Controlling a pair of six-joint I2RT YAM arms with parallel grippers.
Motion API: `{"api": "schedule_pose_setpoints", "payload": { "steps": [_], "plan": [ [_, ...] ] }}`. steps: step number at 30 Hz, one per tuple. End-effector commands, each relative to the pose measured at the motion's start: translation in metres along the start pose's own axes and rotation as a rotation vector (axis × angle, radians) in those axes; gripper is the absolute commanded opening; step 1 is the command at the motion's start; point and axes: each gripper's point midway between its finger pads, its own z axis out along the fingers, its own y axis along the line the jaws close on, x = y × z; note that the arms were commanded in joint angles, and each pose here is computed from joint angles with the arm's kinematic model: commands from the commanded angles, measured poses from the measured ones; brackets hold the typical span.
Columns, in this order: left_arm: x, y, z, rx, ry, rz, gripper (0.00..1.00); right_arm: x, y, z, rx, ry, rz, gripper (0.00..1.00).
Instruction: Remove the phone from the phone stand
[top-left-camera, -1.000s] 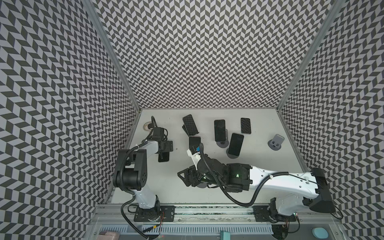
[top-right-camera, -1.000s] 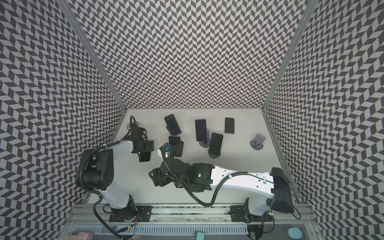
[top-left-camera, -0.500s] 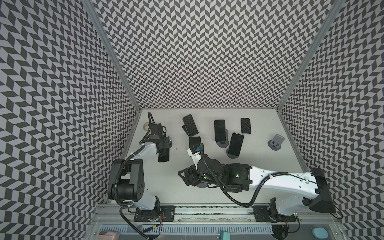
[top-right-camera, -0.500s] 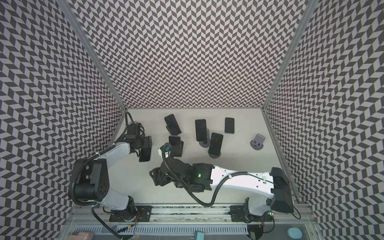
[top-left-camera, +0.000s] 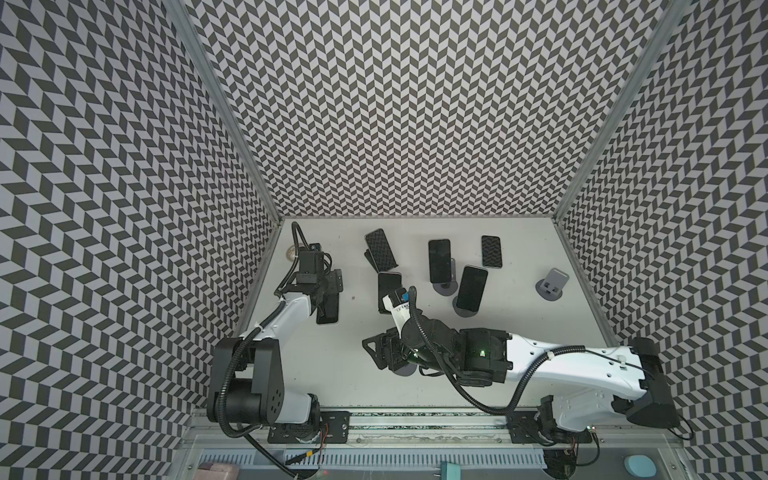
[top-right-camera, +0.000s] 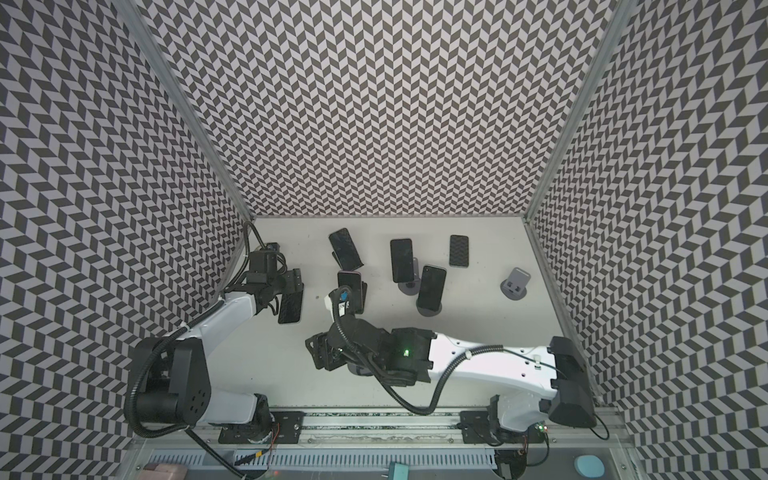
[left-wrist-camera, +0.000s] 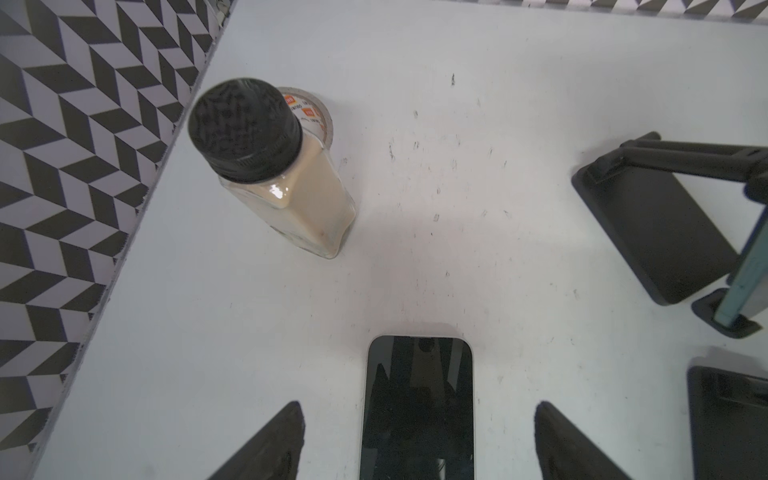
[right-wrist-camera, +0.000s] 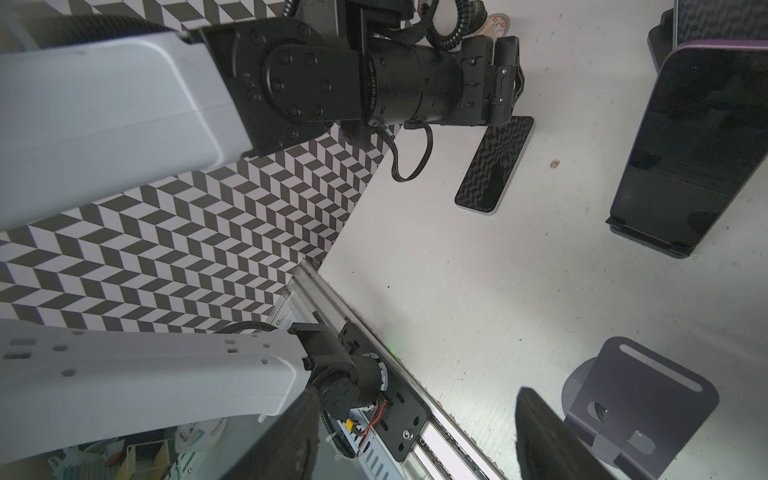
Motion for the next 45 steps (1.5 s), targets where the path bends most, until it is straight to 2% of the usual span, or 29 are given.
{"api": "schedule_pose_setpoints", "payload": {
  "steps": [1, 16, 27, 45],
  "plan": [
    [-0.016, 0.0, -0.011, 0.001, -0.078, -0.027, 0.87, -0.011, 0.007, -0.013, -0.029, -0.056, 0.048, 0.73],
    [-0.036, -0.001, -0.031, 0.024, -0.173, -0.058, 0.88, -0.009, -0.014, -0.026, 0.04, -0.086, 0.093, 0.72],
    [-0.053, 0.0, -0.057, 0.044, -0.289, -0.073, 0.86, -0.013, -0.03, -0.037, 0.089, -0.122, 0.114, 0.72],
    [-0.064, -0.016, -0.08, 0.099, -0.343, -0.046, 0.86, -0.019, -0.053, -0.052, 0.161, -0.191, 0.114, 0.73]
  ]
}}
